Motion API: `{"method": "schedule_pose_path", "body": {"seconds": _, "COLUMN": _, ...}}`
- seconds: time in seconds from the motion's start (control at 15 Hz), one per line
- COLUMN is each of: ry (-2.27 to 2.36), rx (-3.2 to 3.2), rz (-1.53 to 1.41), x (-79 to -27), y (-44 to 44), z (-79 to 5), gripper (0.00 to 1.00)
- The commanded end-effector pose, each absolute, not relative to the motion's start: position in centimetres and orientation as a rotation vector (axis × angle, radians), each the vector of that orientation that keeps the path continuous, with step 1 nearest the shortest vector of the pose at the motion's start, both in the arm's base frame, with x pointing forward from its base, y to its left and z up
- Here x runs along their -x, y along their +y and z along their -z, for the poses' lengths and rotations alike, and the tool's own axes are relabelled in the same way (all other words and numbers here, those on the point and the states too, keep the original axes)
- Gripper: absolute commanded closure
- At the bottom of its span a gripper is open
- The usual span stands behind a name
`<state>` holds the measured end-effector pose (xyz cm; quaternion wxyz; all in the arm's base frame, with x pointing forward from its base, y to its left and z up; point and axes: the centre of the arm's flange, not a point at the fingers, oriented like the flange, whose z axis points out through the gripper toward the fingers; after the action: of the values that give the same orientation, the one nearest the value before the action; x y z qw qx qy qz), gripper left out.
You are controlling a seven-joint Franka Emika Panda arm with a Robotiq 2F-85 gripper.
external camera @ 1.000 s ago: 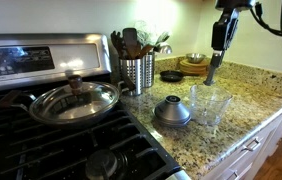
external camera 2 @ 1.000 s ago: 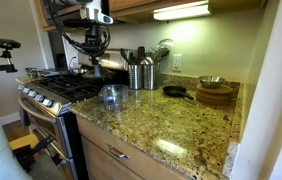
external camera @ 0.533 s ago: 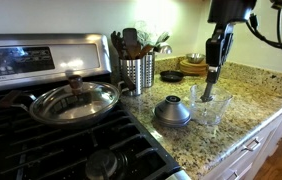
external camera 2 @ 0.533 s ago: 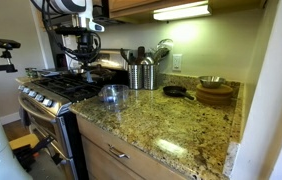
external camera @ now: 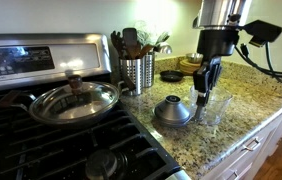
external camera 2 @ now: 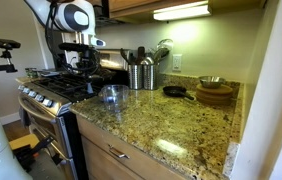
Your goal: Pick up the grey lid from the glass cup, pick up the central part of the cup and put it on the countertop.
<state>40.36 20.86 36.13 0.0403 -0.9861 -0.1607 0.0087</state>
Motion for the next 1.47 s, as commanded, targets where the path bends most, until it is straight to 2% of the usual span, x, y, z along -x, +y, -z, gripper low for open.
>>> {"method": "schedule_pose_path", "body": {"seconds": 0.0, "ry": -0.41, "rx": 3.016, "rz": -0.011, "x": -40.3, "y": 21.1, "z": -33.4, "gripper": 0.91}}
{"method": "schedule_pose_path", "body": {"seconds": 0.73, "ry": -0.377, "rx": 3.017, "rz": -0.019, "x": -41.0, "y": 21.3, "z": -28.3, "gripper": 0.91}}
{"method": "schedule_pose_path", "body": {"seconds": 0.8, "ry": -0.391, "rx": 3.024, "rz": -0.011, "x": -40.9, "y": 21.4, "z": -28.8, "gripper": 0.63}}
{"method": "schedule_pose_path", "body": {"seconds": 0.87, "ry": -0.396, "rx": 3.025, "rz": -0.009, "x": -40.8, "y": 21.4, "z": -28.9, "gripper": 0.62}}
{"method": "schedule_pose_path", "body": {"seconds": 1.4, "ry": -0.446, "rx": 3.024, "rz": 0.05, "x": -39.5, "y": 21.3, "z": -35.1, "gripper": 0.11}}
